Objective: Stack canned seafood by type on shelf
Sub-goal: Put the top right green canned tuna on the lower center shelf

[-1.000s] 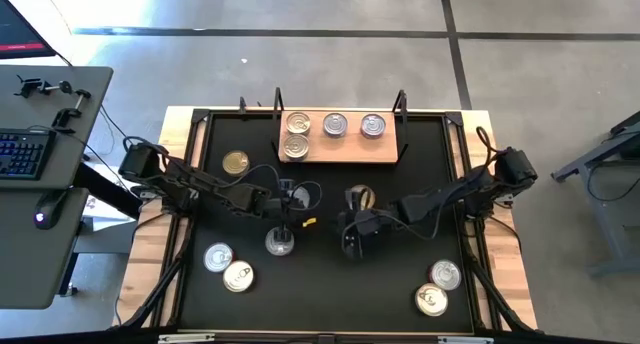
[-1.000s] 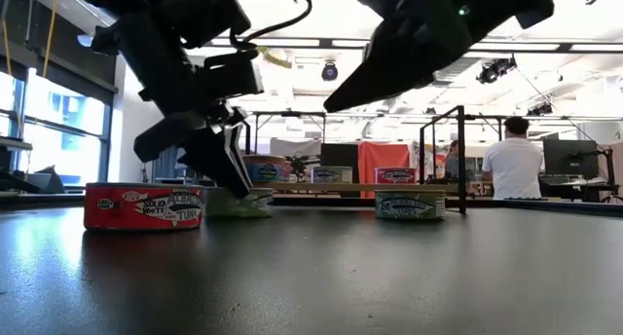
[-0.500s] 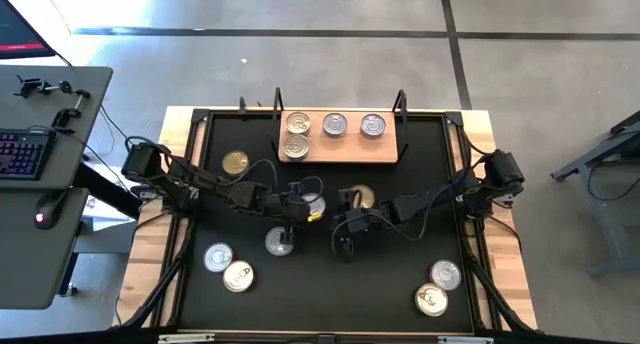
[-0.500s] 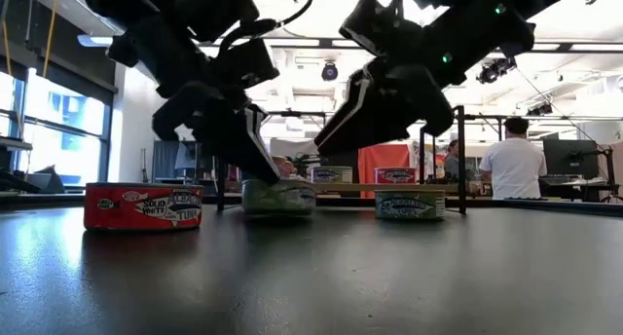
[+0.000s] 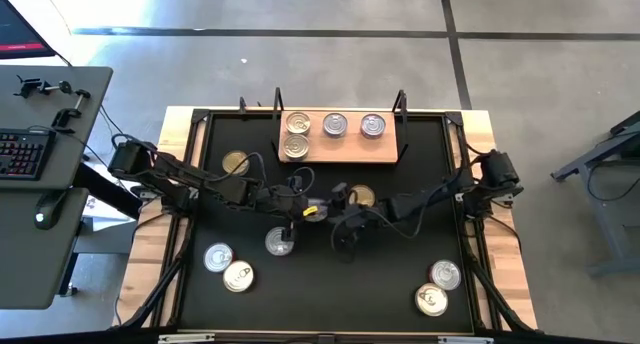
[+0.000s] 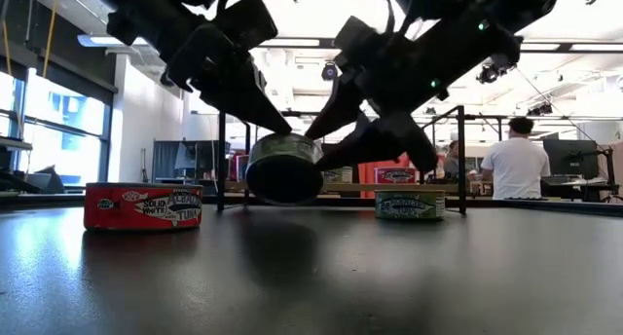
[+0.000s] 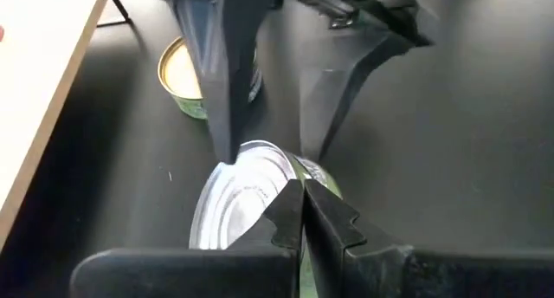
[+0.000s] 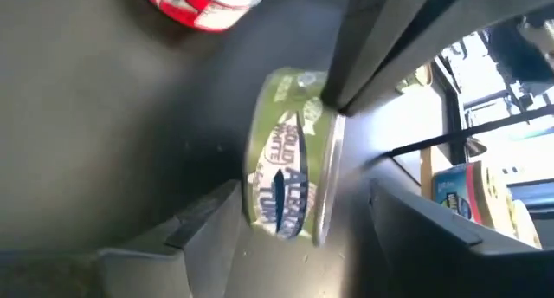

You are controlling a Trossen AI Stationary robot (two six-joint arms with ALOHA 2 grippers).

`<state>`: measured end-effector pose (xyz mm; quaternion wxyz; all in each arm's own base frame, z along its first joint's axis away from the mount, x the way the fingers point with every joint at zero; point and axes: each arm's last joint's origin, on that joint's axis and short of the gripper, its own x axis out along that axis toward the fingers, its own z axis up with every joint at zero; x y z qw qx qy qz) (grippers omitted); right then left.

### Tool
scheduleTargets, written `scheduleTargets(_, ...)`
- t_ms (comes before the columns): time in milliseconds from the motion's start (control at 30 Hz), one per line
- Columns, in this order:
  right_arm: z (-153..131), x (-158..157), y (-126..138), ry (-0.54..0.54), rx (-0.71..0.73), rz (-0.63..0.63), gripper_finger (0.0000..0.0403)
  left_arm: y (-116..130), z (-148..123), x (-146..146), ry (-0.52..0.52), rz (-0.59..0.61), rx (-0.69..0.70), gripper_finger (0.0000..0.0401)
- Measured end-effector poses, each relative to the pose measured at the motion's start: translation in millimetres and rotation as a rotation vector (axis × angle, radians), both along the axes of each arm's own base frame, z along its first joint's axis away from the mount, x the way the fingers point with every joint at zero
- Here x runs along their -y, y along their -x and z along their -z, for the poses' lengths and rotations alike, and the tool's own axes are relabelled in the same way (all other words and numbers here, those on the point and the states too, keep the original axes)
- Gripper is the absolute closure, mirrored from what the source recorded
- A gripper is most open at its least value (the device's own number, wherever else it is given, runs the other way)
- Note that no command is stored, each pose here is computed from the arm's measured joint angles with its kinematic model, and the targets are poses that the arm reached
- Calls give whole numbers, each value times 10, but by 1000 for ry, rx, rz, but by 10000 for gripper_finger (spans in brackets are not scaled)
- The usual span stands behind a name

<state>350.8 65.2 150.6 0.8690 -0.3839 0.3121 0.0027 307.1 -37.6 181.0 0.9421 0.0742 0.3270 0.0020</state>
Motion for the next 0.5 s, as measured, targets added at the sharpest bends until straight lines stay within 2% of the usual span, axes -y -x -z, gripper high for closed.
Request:
scheduleTargets(200, 138, 39, -88, -70, 50, 44, 157, -7, -11, 2, 2, 1, 13, 401)
scheduleTargets(333, 233, 50, -118, -80, 49, 49, 162, -19, -26, 5, 2, 3, 30, 400)
scheduleTargets(433, 240, 48, -120, -103, 58, 68, 188, -21, -30, 6, 3, 3, 34, 400)
scheduleTargets(500, 238, 50, -120, -134, 72, 103, 222, -22, -35, 7, 4, 3, 38, 400)
